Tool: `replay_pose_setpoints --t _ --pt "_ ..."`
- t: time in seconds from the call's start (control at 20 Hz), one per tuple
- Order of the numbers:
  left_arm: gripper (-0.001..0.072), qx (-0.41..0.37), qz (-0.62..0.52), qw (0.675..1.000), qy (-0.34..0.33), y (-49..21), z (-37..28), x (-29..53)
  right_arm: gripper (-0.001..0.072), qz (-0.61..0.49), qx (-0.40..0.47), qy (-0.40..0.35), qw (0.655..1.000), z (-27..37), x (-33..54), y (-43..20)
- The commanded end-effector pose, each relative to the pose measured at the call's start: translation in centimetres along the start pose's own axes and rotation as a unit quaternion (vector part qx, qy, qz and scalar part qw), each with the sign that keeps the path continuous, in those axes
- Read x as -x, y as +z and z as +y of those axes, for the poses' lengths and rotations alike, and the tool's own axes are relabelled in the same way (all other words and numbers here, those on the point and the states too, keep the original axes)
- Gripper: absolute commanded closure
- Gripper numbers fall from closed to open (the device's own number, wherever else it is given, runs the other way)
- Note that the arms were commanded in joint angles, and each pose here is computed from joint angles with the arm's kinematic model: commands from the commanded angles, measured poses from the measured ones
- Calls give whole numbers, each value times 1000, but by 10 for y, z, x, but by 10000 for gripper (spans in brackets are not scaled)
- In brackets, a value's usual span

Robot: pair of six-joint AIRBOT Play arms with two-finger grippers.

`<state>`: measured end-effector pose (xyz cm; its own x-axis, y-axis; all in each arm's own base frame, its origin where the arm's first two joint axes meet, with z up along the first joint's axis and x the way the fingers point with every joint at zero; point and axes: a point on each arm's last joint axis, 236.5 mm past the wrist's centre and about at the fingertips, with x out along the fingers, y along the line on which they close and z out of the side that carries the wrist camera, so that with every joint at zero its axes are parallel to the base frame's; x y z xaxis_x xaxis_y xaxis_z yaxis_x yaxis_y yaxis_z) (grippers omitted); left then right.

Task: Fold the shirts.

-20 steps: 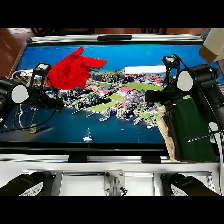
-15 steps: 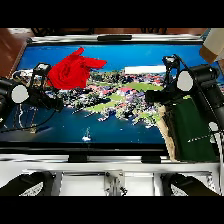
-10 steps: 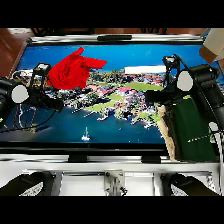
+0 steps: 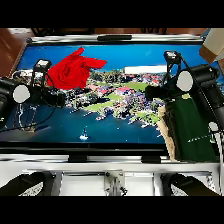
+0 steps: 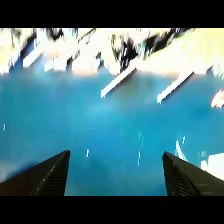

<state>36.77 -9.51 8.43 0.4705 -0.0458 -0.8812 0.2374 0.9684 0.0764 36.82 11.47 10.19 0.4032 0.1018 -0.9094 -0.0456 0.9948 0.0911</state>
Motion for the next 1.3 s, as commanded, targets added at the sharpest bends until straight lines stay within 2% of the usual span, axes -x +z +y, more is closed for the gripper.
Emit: replay_pose_setpoints --t 0.0,0.05,0.1,0.15,0.2,0.4,0.55,0.6,0.65,0.7,0.95,1.25 --pt "-5 3 -41 999 -4 22 -3 -6 109 -17 1 4 1000 2 0 8" --pt "-4 4 -68 998 -5 37 -3 -11 109 -17 1 4 1000 2 0 8" --pt "82 6 -81 997 -6 47 -3 -18 109 -19 1 4 1000 2 0 9" --pt "393 10 -79 997 -4 53 -1 -27 109 -23 1 6 1000 3 0 11" --pt "506 11 -75 997 -2 57 1 -37 109 -28 1 7 1000 4 0 13" --pt "505 -32 -85 996 3 83 2 -83 109 -54 1 15 998 7 2 25" --pt "505 -23 -133 991 -2 111 -2 -105 109 -75 1 21 997 10 3 36" --pt "403 -21 -132 991 -1 116 -1 -111 109 -86 2 24 996 12 4 40" --pt "114 -7 -122 993 1 119 4 -121 109 -98 1 28 995 14 5 46" --pt "28 18 -105 994 4 121 13 -131 109 -110 1 32 993 15 6 52" --pt "28 60 -32 997 32 141 61 -180 109 -123 -8 58 991 27 9 58" --pt "31 55 1 998 35 130 70 -246 109 -115 -15 74 991 34 9 54"
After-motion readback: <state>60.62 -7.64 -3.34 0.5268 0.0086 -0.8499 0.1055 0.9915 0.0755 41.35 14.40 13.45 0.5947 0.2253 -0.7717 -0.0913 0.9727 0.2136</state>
